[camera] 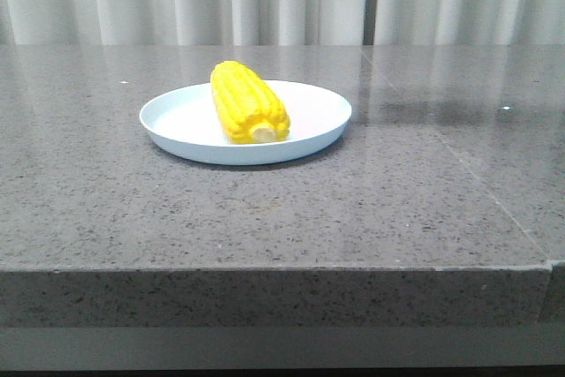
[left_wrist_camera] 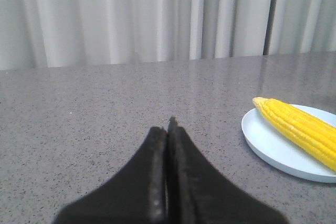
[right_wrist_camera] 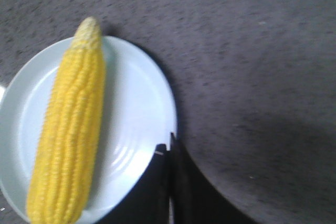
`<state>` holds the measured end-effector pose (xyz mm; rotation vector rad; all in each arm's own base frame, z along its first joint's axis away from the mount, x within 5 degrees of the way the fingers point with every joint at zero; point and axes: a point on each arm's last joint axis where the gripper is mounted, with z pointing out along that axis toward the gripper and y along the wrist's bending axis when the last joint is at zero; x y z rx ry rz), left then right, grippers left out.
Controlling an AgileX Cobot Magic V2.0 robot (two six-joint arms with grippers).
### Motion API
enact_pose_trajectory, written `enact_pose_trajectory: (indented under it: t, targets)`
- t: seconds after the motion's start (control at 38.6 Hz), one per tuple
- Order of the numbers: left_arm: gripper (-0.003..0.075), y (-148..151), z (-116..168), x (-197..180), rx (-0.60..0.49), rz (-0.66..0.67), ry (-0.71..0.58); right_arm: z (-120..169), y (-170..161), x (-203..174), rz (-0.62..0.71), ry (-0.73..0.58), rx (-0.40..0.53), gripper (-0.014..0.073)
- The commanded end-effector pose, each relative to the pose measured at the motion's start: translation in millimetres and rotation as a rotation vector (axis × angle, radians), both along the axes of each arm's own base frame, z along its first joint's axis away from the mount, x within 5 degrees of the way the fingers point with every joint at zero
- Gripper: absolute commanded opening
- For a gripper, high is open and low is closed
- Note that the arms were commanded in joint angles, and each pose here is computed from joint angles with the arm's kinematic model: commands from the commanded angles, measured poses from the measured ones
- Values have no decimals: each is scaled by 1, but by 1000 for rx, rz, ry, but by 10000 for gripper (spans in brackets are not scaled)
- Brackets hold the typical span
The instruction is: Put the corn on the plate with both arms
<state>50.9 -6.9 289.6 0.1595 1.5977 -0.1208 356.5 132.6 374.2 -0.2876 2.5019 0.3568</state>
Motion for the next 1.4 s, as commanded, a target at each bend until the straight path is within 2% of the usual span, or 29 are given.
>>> enact_pose_trajectory:
  t: [0.0, 0.16, 0.34, 0.47, 0.8, 0.99, 1.17, 1.37]
  targets:
    - [-20, -1, 15, -1, -24, -8, -89, 40, -34, -18, -113, -155, -27, -18]
    - [-20, -1, 15, -1, -24, -8, -89, 42, -73, -39, -249, -198, -114, -18]
    - [-20, -1, 15, -1, -24, -8, -89, 29, -101, -78, -320, -230, -118, -18]
    - [-20, -1, 15, -1, -24, -8, -89, 19, -105, -110, -313, -333, -87, -18]
    - [-20, -1, 15, -1, -24, -8, -89, -34, -114, -199, -292, -589, 0, -18]
    - [-20, -1, 15, -1, -24, -8, -89, -53, -121, -252, -293, -757, 51, -18]
    - [-20, -1, 15, -1, -24, -8, -89, -63, -125, -285, -298, -860, 81, -18]
    - [-20, -1, 15, -1, -24, -8, -89, -62, -127, -297, -301, -911, 96, -18]
